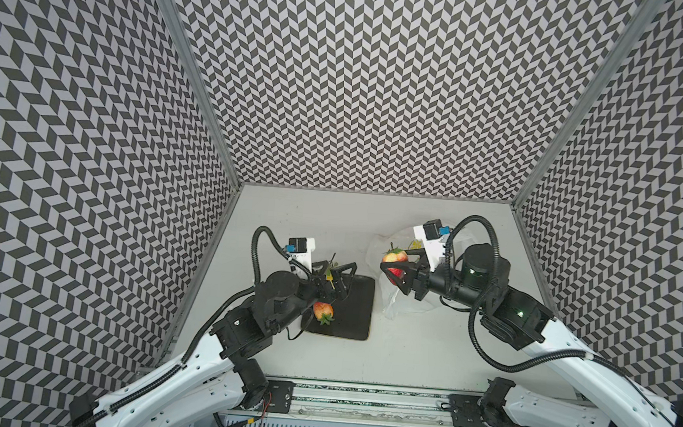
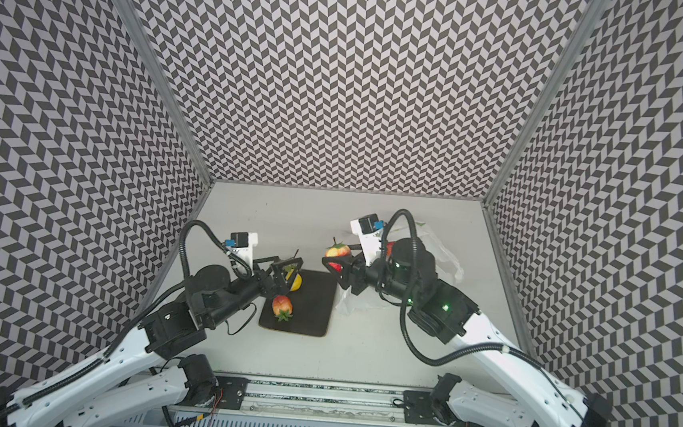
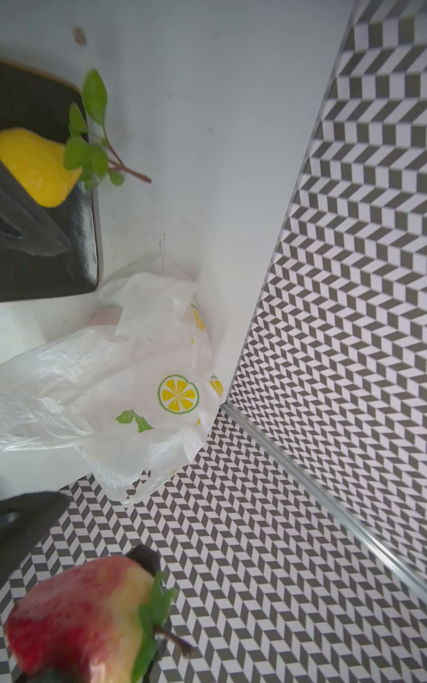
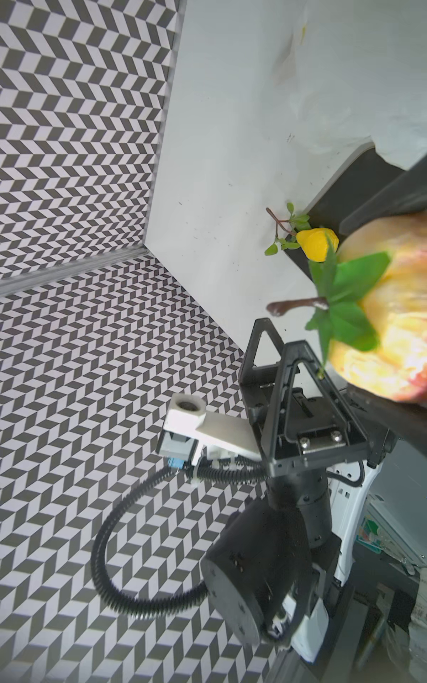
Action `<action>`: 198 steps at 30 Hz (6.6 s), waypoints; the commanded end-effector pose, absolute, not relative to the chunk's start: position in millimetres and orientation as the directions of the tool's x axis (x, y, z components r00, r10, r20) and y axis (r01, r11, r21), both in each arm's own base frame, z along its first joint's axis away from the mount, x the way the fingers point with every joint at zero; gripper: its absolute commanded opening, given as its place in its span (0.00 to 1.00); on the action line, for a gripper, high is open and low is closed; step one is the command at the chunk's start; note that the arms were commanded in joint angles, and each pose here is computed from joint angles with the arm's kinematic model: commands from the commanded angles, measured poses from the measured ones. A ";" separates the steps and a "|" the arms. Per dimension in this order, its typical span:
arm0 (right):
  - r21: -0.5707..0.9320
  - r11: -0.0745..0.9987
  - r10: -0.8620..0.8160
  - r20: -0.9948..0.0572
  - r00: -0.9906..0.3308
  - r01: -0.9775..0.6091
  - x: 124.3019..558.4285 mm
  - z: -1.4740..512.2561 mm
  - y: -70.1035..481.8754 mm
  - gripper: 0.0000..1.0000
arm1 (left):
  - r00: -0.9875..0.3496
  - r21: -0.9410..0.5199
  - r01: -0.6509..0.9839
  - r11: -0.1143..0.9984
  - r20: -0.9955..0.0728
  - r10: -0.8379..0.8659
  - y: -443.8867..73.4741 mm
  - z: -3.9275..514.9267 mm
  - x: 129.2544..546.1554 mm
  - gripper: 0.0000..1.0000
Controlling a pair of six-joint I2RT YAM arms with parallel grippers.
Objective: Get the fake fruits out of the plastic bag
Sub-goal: 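Carry the red-yellow strawberry over the black tray and lower it with the right gripper, then open the right gripper to release the strawberry onto the tray, then move the right gripper back into the bag while the left gripper holds the bag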
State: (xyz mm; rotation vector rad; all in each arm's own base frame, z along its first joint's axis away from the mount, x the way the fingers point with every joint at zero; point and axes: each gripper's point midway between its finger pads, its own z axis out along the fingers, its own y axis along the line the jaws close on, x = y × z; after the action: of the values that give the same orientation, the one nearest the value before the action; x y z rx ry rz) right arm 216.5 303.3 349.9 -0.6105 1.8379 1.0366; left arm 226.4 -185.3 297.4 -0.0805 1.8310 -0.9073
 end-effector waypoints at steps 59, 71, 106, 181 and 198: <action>0.079 0.752 -0.385 -0.753 -0.534 -0.654 282.9 75.0 505.9 0.55 | -0.255 -0.672 0.089 0.736 -0.729 -0.635 -76.0 310.0 203.3 0.97; 0.040 0.773 -0.401 -0.743 -0.536 -0.633 284.7 66.6 495.0 0.64 | -0.265 -0.675 0.094 0.732 -0.726 -0.635 -79.8 308.2 204.9 0.97; 0.273 0.759 -0.051 -0.880 -0.472 -0.590 224.1 273.7 373.5 0.67 | -0.282 -0.627 0.214 0.749 -0.774 -0.568 -108.6 332.4 214.0 0.97; 0.265 0.937 0.350 -0.697 -0.626 0.228 347.9 108.3 120.8 0.57 | -0.726 -0.591 0.490 0.641 -0.684 -0.075 -345.6 151.7 232.1 0.00; -0.080 0.989 0.048 -0.629 -0.776 0.126 359.2 56.7 99.6 0.67 | -0.715 -0.583 0.462 0.668 -0.691 -0.109 -327.7 156.9 241.7 0.00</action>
State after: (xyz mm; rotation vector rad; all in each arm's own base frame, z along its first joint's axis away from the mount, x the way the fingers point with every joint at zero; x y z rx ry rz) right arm 357.0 102.0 59.3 0.1751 2.4378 -0.1095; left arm 240.5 -334.8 155.7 0.2919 2.1630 -1.0217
